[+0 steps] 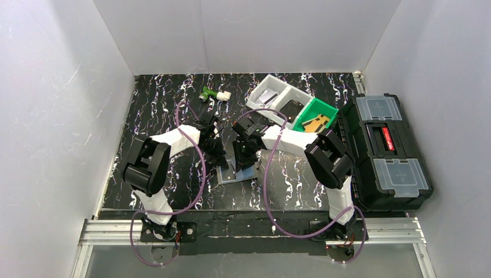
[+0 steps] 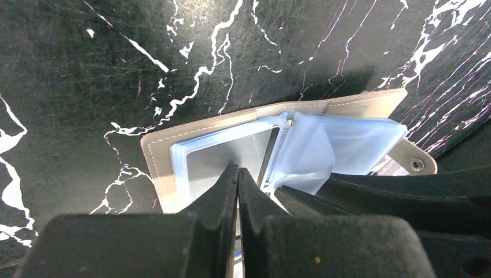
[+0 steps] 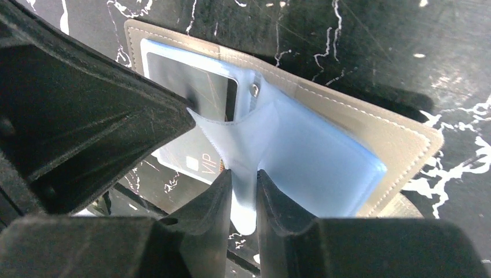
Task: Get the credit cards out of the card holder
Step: Remove the credit card from the card holder.
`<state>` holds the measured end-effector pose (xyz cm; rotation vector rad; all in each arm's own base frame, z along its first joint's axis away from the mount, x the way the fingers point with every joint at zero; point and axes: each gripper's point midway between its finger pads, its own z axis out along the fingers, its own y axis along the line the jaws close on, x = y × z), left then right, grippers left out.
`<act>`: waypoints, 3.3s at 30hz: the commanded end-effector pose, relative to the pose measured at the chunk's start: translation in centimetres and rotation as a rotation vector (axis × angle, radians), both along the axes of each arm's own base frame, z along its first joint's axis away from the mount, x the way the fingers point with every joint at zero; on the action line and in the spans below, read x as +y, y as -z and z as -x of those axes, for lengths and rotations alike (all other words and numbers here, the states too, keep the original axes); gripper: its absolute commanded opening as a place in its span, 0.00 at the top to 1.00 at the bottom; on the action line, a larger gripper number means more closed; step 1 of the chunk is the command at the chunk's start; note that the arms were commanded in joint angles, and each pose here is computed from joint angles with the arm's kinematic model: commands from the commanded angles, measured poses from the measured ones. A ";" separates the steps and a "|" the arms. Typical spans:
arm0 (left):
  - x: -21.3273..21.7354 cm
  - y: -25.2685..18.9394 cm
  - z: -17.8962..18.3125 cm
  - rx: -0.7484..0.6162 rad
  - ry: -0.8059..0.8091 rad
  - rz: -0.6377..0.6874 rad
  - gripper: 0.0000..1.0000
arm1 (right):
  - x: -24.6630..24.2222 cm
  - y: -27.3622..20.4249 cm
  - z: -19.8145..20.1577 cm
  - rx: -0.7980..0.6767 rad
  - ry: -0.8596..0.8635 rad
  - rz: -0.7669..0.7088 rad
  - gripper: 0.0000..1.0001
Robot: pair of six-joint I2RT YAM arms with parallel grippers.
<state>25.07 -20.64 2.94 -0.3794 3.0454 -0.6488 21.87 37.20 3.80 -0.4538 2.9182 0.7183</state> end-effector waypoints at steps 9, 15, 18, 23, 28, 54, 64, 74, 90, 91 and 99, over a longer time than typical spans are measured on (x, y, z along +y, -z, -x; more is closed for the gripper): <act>-0.3 -0.8 -0.8 -0.035 0.027 -0.013 1.00 | -2.1 -2.9 -1.3 -0.098 0.039 0.093 0.62; -2.2 -2.0 -1.1 -0.059 0.099 0.005 1.00 | -2.2 -4.0 -1.3 -0.114 0.045 0.080 0.61; -3.1 -2.1 -1.2 -0.057 0.116 0.015 1.00 | -2.3 -5.4 -1.5 -0.140 0.052 0.066 0.58; -4.4 -2.5 -1.4 -0.063 0.137 0.037 1.00 | -3.4 -7.4 -2.1 -0.191 0.084 0.068 0.55; -5.6 -2.9 -1.5 -0.074 0.155 0.057 1.00 | -5.1 -8.4 -2.5 -0.224 0.140 0.071 0.54; -6.3 -3.1 -1.9 -0.084 0.172 0.057 0.90 | -7.3 -9.3 -2.3 -0.215 0.195 0.048 0.53; -6.1 -5.1 -1.8 -0.119 0.175 0.068 0.87 | -6.6 -10.5 -2.1 -0.205 0.179 0.007 0.53; -4.5 -6.5 -2.0 -0.155 0.158 0.042 0.82 | -5.7 -10.8 -1.7 -0.169 0.162 -0.033 0.53; 1.9 -5.0 0.1 -0.126 0.073 -0.039 0.82 | 0.6 -6.7 -1.1 0.078 0.078 -0.193 0.53; 2.0 -4.6 0.2 -0.118 0.073 -0.046 0.83 | 0.9 -6.3 -1.1 0.096 0.076 -0.197 0.53; 2.5 -2.3 0.8 -0.074 0.083 -0.075 0.89 | 1.2 -3.9 -1.6 0.161 0.104 -0.200 0.53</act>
